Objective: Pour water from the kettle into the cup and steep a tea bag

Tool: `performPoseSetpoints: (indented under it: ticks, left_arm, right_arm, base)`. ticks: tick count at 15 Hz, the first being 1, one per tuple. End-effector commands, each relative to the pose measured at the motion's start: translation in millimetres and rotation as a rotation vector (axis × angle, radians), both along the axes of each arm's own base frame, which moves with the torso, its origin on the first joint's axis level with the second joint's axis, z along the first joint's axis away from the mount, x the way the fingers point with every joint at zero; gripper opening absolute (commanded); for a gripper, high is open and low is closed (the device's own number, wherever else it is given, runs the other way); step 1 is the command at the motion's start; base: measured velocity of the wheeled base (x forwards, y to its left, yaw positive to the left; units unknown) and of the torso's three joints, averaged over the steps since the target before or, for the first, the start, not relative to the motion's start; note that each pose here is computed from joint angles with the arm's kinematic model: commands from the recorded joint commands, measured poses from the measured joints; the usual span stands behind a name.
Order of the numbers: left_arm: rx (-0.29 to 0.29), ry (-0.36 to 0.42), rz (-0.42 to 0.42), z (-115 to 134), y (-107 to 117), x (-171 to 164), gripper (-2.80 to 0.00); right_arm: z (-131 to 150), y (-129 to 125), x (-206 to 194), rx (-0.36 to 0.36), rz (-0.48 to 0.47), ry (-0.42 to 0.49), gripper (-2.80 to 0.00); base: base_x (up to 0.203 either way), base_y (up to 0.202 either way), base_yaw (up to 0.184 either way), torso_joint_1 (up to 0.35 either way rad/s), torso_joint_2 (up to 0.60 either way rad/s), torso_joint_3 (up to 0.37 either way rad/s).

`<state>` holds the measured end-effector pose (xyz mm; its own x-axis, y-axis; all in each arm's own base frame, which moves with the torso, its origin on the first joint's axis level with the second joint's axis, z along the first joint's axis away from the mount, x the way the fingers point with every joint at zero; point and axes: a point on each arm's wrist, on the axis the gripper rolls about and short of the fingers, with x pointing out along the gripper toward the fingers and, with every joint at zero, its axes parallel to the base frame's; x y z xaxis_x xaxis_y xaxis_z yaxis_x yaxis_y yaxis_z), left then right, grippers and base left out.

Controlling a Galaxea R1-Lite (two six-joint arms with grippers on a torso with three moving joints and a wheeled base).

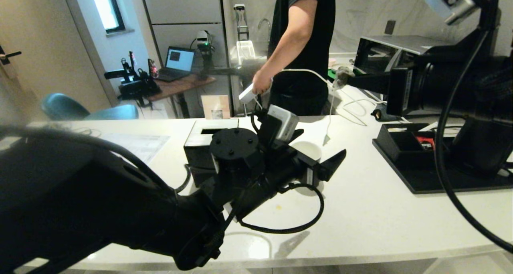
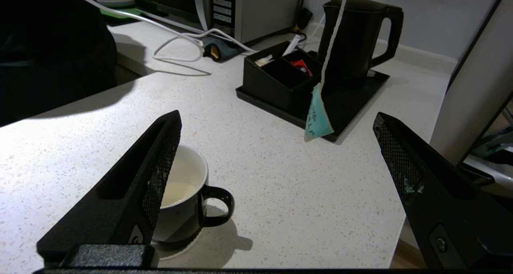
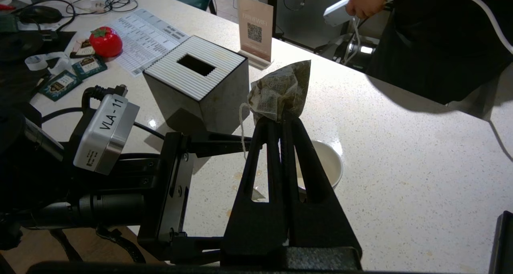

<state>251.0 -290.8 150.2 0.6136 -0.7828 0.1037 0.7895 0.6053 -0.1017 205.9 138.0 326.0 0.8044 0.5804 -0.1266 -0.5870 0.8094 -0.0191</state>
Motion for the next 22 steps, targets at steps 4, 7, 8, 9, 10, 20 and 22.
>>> performPoseSetpoints:
  ticks: [4, 7, 8, 9, 10, 20, 22]
  left_arm:
    - [-0.013, -0.009, 0.001, 1.0, -3.3, 2.8, 0.0]
    - [-0.011, -0.008, -0.001, -0.1, -4.5, 3.0, 0.0]
    - [-0.01, -0.007, -0.001, -0.6, -4.6, 3.1, 0.0]
    - [-0.014, -0.01, -0.001, 0.6, -5.0, 3.5, 0.0]
    - [-0.015, -0.011, -0.001, 0.5, -5.8, 4.1, 0.0]
    - [-0.016, -0.015, 0.004, 1.0, -6.2, 4.7, 0.0]
    - [-0.017, -0.016, 0.005, 1.7, -6.0, 4.5, 0.0]
  right_arm:
    - [-1.9, 0.5, 0.5, -0.003, 0.003, 0.005, -2.8]
    - [-3.3, 0.6, 0.0, -0.006, 0.004, 0.009, -2.8]
    - [-3.3, 0.6, 0.1, -0.006, 0.003, 0.009, -2.8]
    - [-3.3, 0.7, 0.1, -0.006, 0.004, 0.008, -2.8]
    - [-3.6, 0.9, 0.5, -0.006, 0.004, 0.009, -2.8]
    - [-5.1, 2.6, 1.7, -0.01, 0.006, 0.014, -2.8]
    - [-5.1, 2.6, 1.7, -0.01, 0.006, 0.014, -2.8]
  base:
    - [0.0, 0.0, 0.0, 0.0, 0.0, 0.0]
    - [0.0, 0.0, 0.0, 0.0, 0.0, 0.0]
    - [0.0, 0.0, 0.0, 0.0, 0.0, 0.0]
    - [0.0, 0.0, 0.0, 0.0, 0.0, 0.0]
    - [0.0, 0.0, 0.0, 0.0, 0.0, 0.0]
    - [0.0, 0.0, 0.0, 0.0, 0.0, 0.0]
    - [0.0, 0.0, 0.0, 0.0, 0.0, 0.0]
